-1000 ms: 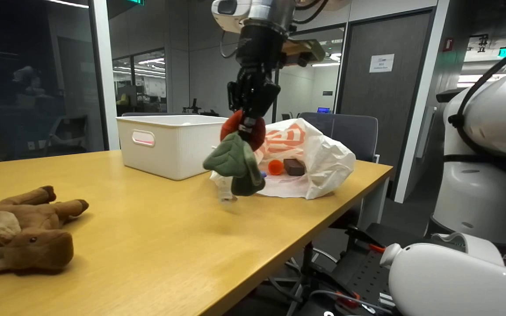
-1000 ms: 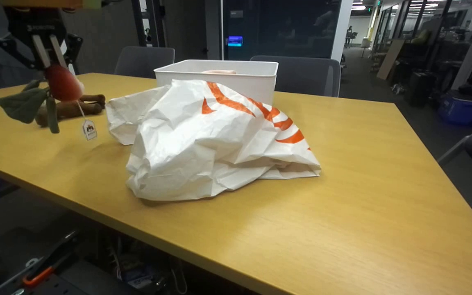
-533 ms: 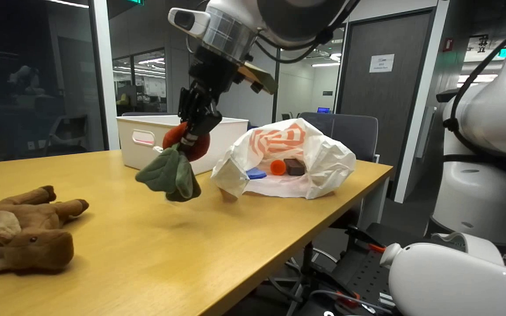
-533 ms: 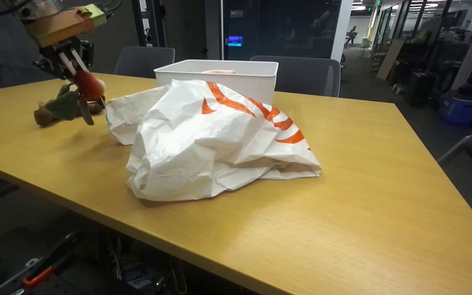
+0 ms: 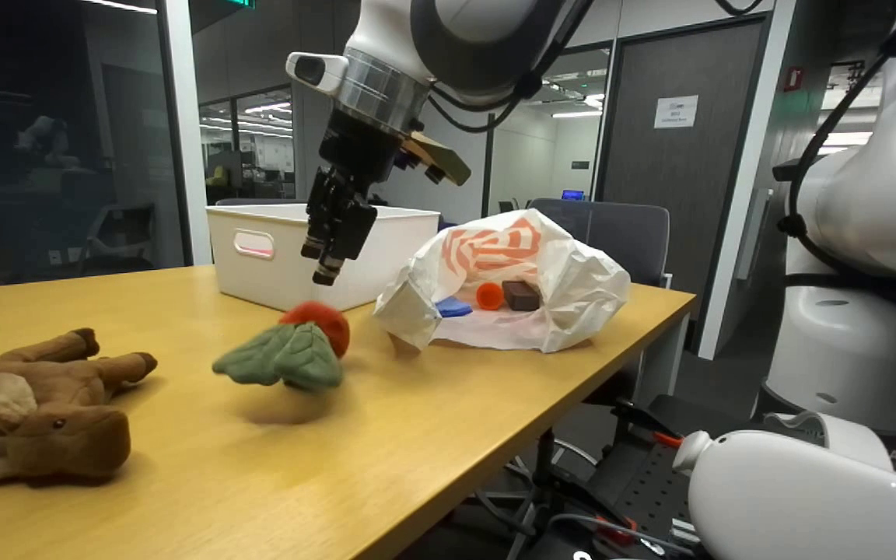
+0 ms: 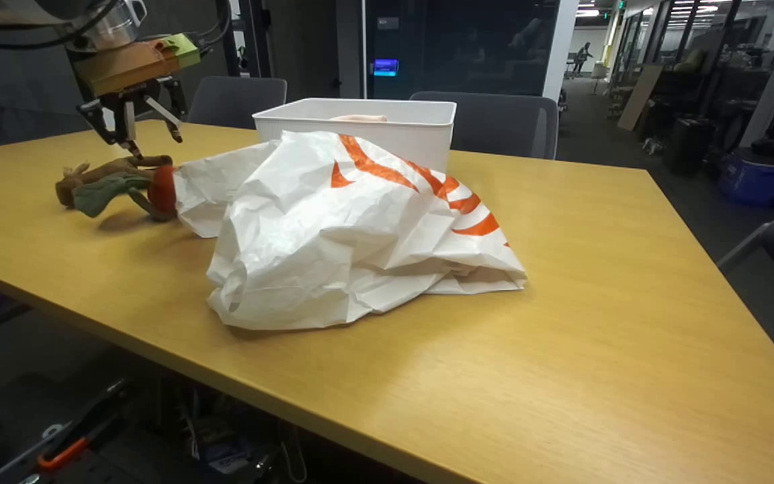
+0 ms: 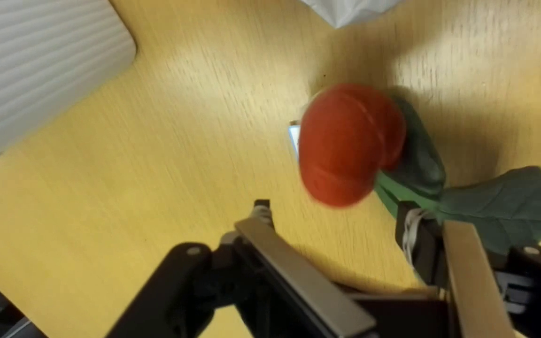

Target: Take all the objects out of the carrier bag

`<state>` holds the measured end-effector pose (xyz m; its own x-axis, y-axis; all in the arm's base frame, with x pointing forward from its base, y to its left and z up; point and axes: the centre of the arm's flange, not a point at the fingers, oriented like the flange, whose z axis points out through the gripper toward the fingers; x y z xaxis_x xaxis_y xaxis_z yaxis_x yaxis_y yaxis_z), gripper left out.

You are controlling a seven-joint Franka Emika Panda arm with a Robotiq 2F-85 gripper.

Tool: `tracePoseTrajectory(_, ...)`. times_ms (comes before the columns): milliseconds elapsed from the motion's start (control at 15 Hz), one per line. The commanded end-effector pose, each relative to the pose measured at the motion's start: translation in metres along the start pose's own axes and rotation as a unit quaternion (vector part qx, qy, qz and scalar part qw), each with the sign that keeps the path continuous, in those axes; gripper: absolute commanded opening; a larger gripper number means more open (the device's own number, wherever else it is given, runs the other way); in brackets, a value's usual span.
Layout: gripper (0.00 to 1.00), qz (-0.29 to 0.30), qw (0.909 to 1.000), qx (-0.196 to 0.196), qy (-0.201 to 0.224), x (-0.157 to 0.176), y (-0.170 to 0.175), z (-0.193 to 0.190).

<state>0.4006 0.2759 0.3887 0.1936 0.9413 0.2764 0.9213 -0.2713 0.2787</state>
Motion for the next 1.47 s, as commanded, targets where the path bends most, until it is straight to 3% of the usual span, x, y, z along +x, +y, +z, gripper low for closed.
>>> tracePoseTrajectory(0,1.00,0.061,0.9973,0.037,-0.018,-0.012,0.018,-0.030)
tracePoseTrajectory(267,1.00,0.152,0.9806,0.080,-0.095,-0.071,0.030,-0.054)
tracePoseTrajectory(467,1.00,0.209,0.9575,0.132,-0.149,-0.113,0.025,-0.066)
tracePoseTrajectory(667,1.00,0.247,0.9344,0.174,-0.190,-0.145,0.009,-0.048)
tracePoseTrajectory(733,1.00,0.259,0.9304,0.169,-0.196,-0.155,0.007,-0.037)
tracePoseTrajectory(1133,1.00,0.326,0.9281,0.081,-0.161,-0.207,0.032,0.008)
tracePoseTrajectory(1267,1.00,0.363,0.9182,0.060,-0.147,-0.227,0.052,0.011)
tracePoseTrajectory(1400,1.00,0.413,0.9015,0.050,-0.121,-0.243,0.073,0.014)
